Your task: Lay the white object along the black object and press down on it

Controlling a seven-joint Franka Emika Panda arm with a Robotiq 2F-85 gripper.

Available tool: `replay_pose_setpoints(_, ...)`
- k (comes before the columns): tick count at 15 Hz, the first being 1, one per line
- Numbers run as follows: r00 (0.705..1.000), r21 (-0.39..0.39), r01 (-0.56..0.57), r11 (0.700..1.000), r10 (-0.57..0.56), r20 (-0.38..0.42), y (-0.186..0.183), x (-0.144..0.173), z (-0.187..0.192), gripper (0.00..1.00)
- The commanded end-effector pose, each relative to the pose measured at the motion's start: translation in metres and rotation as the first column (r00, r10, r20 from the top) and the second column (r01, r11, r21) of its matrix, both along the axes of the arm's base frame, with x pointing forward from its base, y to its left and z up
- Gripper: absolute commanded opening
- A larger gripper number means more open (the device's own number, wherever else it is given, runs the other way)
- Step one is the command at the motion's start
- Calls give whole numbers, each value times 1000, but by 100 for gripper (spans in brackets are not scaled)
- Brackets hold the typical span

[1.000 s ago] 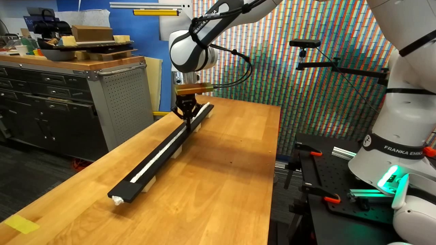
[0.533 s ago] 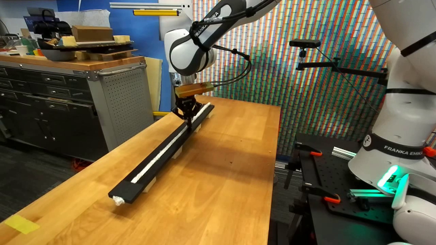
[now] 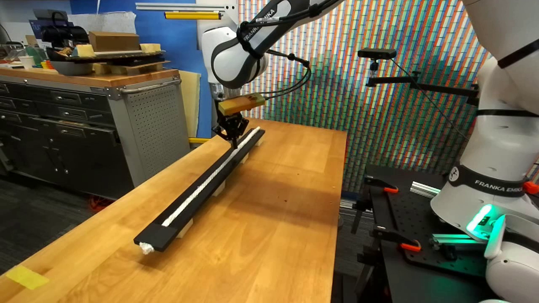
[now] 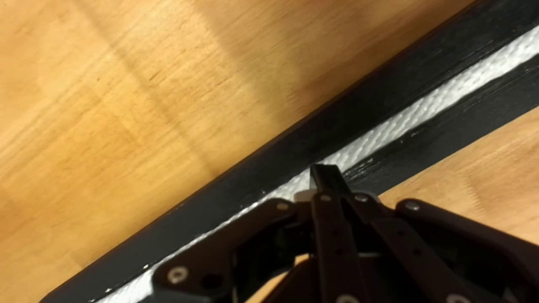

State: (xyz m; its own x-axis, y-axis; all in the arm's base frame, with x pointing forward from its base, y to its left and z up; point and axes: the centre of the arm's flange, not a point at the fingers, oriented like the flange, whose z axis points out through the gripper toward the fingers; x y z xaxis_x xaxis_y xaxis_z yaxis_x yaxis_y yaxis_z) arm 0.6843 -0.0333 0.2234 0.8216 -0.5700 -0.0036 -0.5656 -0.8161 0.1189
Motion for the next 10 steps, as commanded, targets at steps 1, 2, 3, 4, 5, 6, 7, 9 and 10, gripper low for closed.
replay_pose_setpoints(1, 1000, -33, 10, 999, -9, 27, -14, 1, 8, 0)
replay_pose_setpoints(2, 1000, -31, 9, 999, -8, 23, -16, 2, 6, 0)
replay_pose_setpoints(3, 1000, -29, 5, 1000, -5, 20, -17, 3, 4, 0)
replay_pose_setpoints(4, 1000, -28, 6, 1000, -5, 19, -17, 5, 2, 0)
replay_pose_setpoints(5, 1000, -24, 3, 1000, -2, 14, -16, 7, -2, 0)
replay_pose_setpoints(6, 1000, -20, 1, 1000, -1, 11, -15, 8, -5, 0)
replay_pose_setpoints(7, 1000, -15, -1, 1000, 1, 4, -13, 11, -10, 0)
replay_pose_setpoints(9, 1000, -9, 2, 1000, -2, -9, -11, 17, -22, 0)
replay_pose_setpoints(10, 1000, -9, 1, 1000, -2, -21, -11, 19, -29, 0)
